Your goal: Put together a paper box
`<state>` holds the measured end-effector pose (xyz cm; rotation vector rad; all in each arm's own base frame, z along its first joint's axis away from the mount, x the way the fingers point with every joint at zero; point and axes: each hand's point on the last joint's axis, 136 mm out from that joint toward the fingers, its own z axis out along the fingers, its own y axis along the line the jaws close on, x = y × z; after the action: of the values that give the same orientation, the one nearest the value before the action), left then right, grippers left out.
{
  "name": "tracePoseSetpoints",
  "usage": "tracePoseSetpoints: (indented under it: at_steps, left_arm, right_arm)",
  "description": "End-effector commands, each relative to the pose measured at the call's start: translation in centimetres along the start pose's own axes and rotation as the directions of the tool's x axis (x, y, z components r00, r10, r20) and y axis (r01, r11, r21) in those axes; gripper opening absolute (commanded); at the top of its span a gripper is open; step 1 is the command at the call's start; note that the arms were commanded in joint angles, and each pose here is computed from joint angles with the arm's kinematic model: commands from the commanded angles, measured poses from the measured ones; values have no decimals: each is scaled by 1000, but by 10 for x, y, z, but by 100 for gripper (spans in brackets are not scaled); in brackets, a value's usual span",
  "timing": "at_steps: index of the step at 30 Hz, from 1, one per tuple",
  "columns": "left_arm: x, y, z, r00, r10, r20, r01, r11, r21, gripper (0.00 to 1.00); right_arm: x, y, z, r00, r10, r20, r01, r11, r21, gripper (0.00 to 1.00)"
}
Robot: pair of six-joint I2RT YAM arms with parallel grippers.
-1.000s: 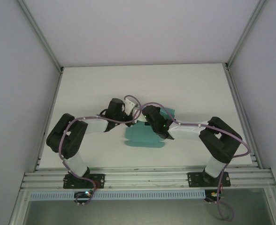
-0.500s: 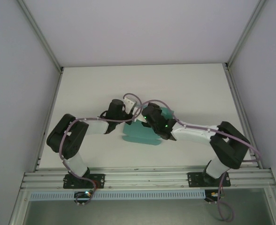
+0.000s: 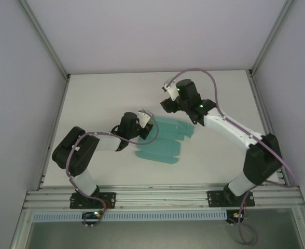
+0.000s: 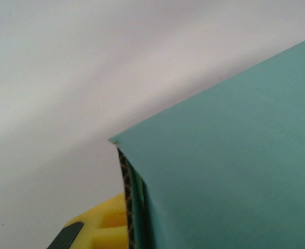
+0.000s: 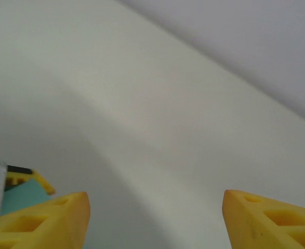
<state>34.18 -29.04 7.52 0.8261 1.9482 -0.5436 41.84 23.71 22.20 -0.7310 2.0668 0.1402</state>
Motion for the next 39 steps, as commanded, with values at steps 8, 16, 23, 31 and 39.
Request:
tracePoseSetpoints:
  at_steps: [8, 16, 23, 31, 39]
  left_arm:
    - [6, 8, 8, 998, 34, 57, -30, 996, -80, 3]
    - [16, 7, 2, 1000, 0, 18, 2, 995, -96, 33]
    - [20, 10, -19, 999, -46, 6, 47, 989, -139, 39]
    - [0, 18, -19, 994, -32, 105, 52, 979, -197, 4]
    - [-4, 40, -15, 979, -113, 167, 160, 939, -305, 0]
  right_arm:
    - [102, 73, 29, 915, -2, -404, -147, 930, -336, 65]
    - [122, 90, 32, 889, 6, -458, -195, 909, -367, 58]
    - [134, 89, 31, 880, -12, -474, -145, 945, -294, 58]
    - [130, 90, 34, 876, 27, -482, -180, 945, -275, 57]
    - [124, 81, 40, 857, 106, -504, -233, 953, -196, 61]
